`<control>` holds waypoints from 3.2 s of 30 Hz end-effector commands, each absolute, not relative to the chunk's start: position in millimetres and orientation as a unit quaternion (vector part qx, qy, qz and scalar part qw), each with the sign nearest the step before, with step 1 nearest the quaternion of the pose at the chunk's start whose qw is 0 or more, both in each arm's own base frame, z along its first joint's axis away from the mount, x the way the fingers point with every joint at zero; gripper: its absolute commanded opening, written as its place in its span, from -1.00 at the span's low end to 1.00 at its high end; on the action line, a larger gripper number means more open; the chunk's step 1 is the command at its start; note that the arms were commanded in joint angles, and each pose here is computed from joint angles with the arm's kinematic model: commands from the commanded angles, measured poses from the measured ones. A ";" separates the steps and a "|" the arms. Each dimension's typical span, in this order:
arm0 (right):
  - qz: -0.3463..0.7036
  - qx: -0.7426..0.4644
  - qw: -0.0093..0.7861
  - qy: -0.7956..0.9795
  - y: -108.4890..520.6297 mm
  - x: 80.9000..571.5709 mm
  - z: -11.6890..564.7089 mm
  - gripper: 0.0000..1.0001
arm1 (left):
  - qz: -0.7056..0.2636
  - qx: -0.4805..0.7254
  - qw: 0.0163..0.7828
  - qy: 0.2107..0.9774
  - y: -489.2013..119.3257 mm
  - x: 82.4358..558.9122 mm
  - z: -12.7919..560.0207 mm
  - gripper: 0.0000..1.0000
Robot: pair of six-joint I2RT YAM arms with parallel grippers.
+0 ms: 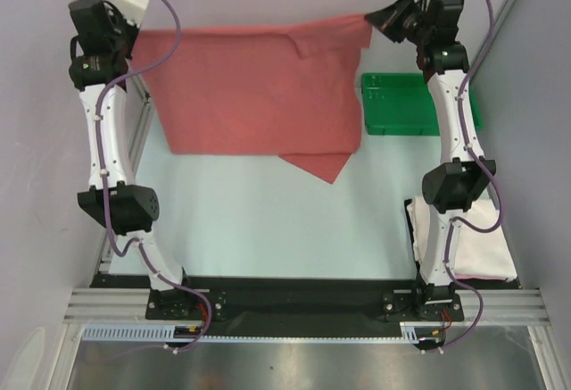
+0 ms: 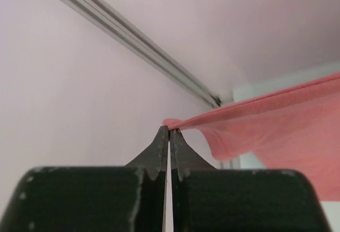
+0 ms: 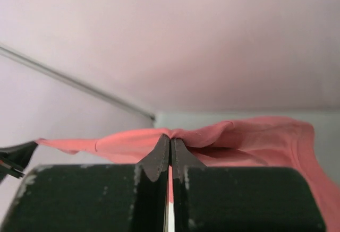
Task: Fold and stack the t-shirts
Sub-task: Flatten the tshirt out, then fold the tshirt
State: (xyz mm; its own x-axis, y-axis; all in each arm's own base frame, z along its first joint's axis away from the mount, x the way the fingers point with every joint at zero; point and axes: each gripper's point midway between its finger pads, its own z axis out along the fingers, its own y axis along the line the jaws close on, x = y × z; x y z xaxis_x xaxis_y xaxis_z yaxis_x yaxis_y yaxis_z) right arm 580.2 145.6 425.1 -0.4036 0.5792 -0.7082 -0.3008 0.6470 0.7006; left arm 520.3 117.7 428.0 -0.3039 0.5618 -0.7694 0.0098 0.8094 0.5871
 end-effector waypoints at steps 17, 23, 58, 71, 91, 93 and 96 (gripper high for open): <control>0.323 0.075 0.597 0.730 94.8 497.3 451.0 -1.00 | 0.285 0.238 0.573 0.731 125.3 458.4 452.6 -1.00; 0.290 0.109 0.436 0.845 93.9 409.3 295.3 -1.00 | 0.198 0.387 0.396 0.809 99.1 369.8 306.0 -0.99; 0.273 0.060 0.226 0.933 156.7 414.3 78.5 -1.00 | 0.081 0.405 0.155 0.897 109.6 292.1 71.2 -0.99; 0.244 0.033 0.222 0.943 153.4 458.2 56.5 -1.00 | 0.100 0.393 0.163 0.899 115.2 321.0 68.4 -0.99; 0.121 0.121 0.168 0.971 96.3 348.4 54.1 0.30 | 0.086 0.483 0.193 0.850 55.9 247.4 58.1 0.24; 0.142 0.122 0.162 0.969 102.3 346.7 50.5 0.30 | 0.102 0.496 0.184 0.842 61.2 243.3 49.8 0.28; 0.170 0.131 0.158 0.964 109.5 350.6 44.4 0.28 | 0.101 0.498 0.182 0.842 60.8 240.2 34.0 0.32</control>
